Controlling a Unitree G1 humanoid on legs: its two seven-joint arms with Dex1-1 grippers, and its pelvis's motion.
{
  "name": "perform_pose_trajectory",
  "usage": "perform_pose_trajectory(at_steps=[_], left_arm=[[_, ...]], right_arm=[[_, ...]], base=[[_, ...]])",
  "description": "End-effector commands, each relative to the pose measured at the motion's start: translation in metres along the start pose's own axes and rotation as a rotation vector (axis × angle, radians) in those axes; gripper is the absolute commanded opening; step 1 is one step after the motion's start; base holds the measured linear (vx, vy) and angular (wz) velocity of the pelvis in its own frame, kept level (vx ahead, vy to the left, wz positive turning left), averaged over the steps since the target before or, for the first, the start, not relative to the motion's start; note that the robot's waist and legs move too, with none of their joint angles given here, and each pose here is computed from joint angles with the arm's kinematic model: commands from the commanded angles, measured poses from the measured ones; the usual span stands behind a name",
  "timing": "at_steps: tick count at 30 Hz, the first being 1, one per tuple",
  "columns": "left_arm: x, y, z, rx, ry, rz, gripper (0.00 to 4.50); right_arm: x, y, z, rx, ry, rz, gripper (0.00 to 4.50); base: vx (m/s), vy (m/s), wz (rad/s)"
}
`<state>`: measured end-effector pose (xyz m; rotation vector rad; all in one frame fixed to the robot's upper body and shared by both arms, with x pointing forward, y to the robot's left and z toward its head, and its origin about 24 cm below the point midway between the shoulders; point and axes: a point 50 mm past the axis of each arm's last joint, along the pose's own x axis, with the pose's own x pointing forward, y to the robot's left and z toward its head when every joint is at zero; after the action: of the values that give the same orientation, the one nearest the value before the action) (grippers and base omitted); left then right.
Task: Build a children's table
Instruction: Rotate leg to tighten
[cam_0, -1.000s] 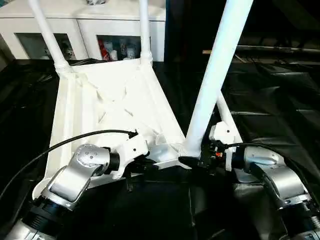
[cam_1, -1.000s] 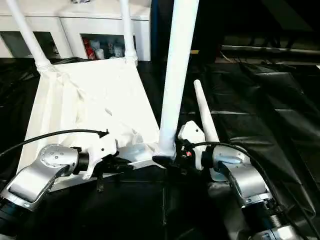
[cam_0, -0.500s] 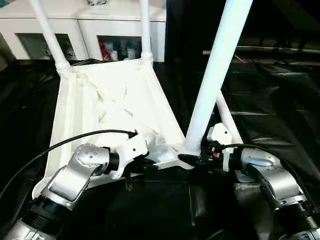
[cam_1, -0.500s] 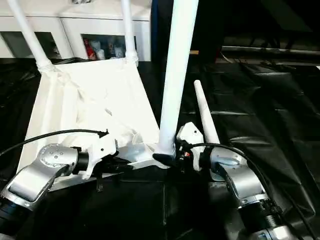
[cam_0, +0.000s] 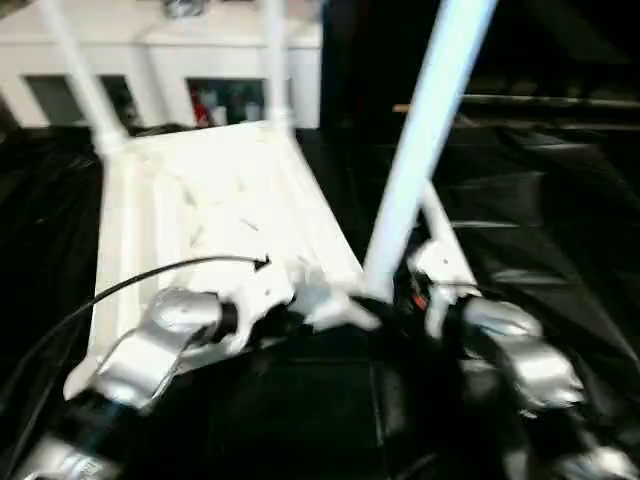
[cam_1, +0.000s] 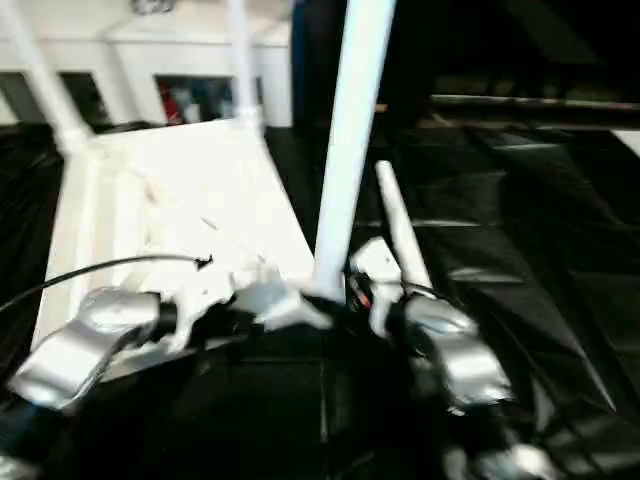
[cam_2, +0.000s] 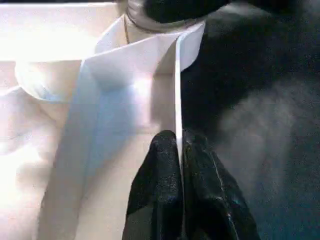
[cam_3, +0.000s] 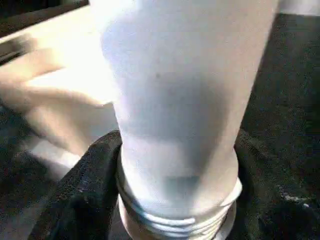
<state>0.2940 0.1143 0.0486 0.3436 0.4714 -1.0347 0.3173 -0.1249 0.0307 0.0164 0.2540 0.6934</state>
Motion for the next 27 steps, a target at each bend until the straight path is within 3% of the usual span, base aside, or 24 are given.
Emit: perform_pose_trajectory(at_steps=[1, 4, 9, 15, 17, 21, 22, 25, 27], left_arm=[[0.004, 0.008, 0.012, -0.041, -0.069, 0.096, 0.00], [0.032, 0.008, 0.017, -0.111, -0.005, 0.242, 0.00], [0.051, -0.004, 0.025, -0.103, 0.026, 0.252, 0.00], [0.049, 0.002, 0.023, -0.102, 0.032, 0.277, 0.00], [0.046, 0.004, 0.021, -0.101, 0.034, 0.283, 0.00], [0.040, 0.004, 0.022, -0.059, 0.013, 0.251, 0.00], [0.039, 0.003, 0.023, -0.040, 0.001, 0.234, 0.00], [0.025, 0.002, 0.020, 0.014, -0.010, 0.172, 0.00], [0.011, 0.001, 0.016, 0.053, -0.026, 0.121, 0.00]], right_arm=[[-0.009, -0.024, -0.032, 0.114, 0.133, -0.280, 2.75], [0.011, -0.021, -0.035, 0.145, 0.189, -0.475, 2.75], [0.031, -0.009, -0.027, 0.162, 0.188, -0.498, 2.75], [0.041, -0.005, -0.015, 0.148, 0.126, -0.453, 2.75], [0.042, -0.006, -0.010, 0.161, 0.085, -0.448, 3.45], [0.041, -0.012, 0.004, 0.122, 0.015, -0.418, 3.47], [0.040, -0.014, 0.007, 0.112, 0.002, -0.407, 3.76], [0.028, -0.024, 0.021, 0.048, -0.057, -0.326, 3.87], [0.010, -0.027, 0.024, 0.009, -0.058, -0.169, 4.05]], base=[[-0.056, 0.006, -0.06], [-0.018, 0.003, -0.01], [0.000, 0.000, 0.00], [0.000, 0.000, 0.00], [0.000, 0.000, 0.00], [0.000, 0.000, 0.00], [0.000, 0.000, 0.00], [0.000, 0.000, 0.00], [0.000, 0.000, 0.00]])
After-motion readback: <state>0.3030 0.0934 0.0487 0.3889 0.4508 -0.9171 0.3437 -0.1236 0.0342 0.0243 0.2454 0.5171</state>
